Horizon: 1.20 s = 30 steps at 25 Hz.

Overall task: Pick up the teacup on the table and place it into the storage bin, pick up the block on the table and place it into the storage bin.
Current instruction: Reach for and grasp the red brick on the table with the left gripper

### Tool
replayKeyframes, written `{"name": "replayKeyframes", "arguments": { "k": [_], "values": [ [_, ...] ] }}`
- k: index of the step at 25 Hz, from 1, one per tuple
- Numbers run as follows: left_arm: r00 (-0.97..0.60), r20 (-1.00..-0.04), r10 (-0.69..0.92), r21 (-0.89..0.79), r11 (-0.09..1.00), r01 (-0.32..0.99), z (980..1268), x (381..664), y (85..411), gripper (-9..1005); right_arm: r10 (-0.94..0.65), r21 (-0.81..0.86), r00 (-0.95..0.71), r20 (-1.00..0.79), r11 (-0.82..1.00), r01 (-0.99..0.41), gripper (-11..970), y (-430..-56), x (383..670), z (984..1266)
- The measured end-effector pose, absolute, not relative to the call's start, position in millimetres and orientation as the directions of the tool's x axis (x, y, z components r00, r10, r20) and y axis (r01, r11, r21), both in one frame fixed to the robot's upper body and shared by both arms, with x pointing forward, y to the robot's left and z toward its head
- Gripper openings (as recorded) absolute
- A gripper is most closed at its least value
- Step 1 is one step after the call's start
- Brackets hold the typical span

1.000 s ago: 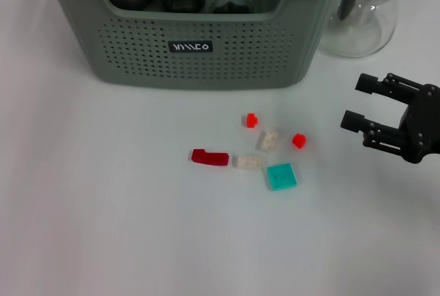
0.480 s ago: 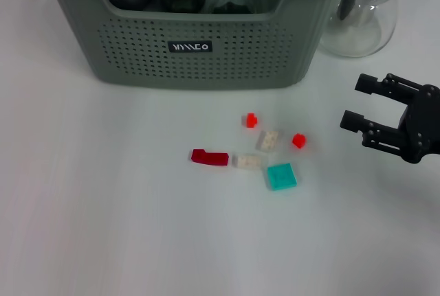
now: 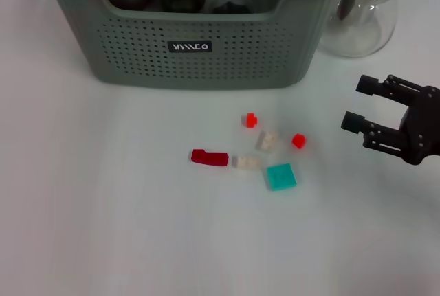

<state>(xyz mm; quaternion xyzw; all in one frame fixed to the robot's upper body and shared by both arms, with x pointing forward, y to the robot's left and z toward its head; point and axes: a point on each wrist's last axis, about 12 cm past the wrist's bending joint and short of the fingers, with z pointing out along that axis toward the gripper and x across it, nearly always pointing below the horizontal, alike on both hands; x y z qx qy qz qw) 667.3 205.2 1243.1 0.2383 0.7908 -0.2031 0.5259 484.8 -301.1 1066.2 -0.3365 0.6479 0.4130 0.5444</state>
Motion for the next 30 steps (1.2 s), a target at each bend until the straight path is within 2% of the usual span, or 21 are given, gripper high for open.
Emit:
{"name": "replayKeyframes", "arguments": {
  "k": [3,6,8,10,11,13,16,20,24,30],
  "values": [
    [-0.200,-0.977,0.070,-0.095,0.701,0.707,1255,617,228,659,0.013,0.168,-0.180,-0.984,0.434,-0.885,765,-302,485,1066],
    [-0.115,-0.993,0.026,-0.077,0.589,0.804,1250,574,252,654,0.013,0.167,-0.180,-0.984,0.436,-0.884,765,-302,485,1066],
    [-0.075,-0.997,-0.002,-0.066,0.501,0.863,1236,543,275,651,0.012,0.168,-0.180,-0.984,0.436,-0.884,765,-302,485,1066],
    [-0.071,-0.997,-0.014,-0.069,0.450,0.891,1217,525,290,647,0.013,0.171,-0.183,-0.983,0.437,-0.883,765,-302,485,1066],
    [-0.081,-0.996,-0.022,-0.083,0.430,0.899,1199,515,300,645,0.014,0.178,-0.191,-0.982,0.437,-0.882,765,-302,486,1066],
    [-0.082,-0.997,-0.014,-0.080,0.424,0.902,1178,504,308,642,0.014,0.192,-0.207,-0.978,0.436,-0.879,765,-302,487,1066],
    [-0.092,-0.994,0.062,-0.058,0.422,0.905,1128,483,312,637,0.008,0.207,-0.226,-0.974,0.434,-0.877,765,-303,489,1066],
    [-0.161,-0.977,0.139,-0.092,0.406,0.909,1080,472,301,630,0.008,0.210,-0.229,-0.973,0.437,-0.875,765,-304,490,1068],
    [-0.225,-0.946,0.233,-0.116,0.406,0.907,1041,479,279,623,0.008,0.220,-0.240,-0.971,0.436,-0.872,764,-305,491,1069],
    [-0.193,-0.932,0.307,-0.059,0.398,0.915,1023,491,257,613,0.007,0.222,-0.244,-0.970,0.437,-0.872,764,-305,491,1068]
  ]
}}
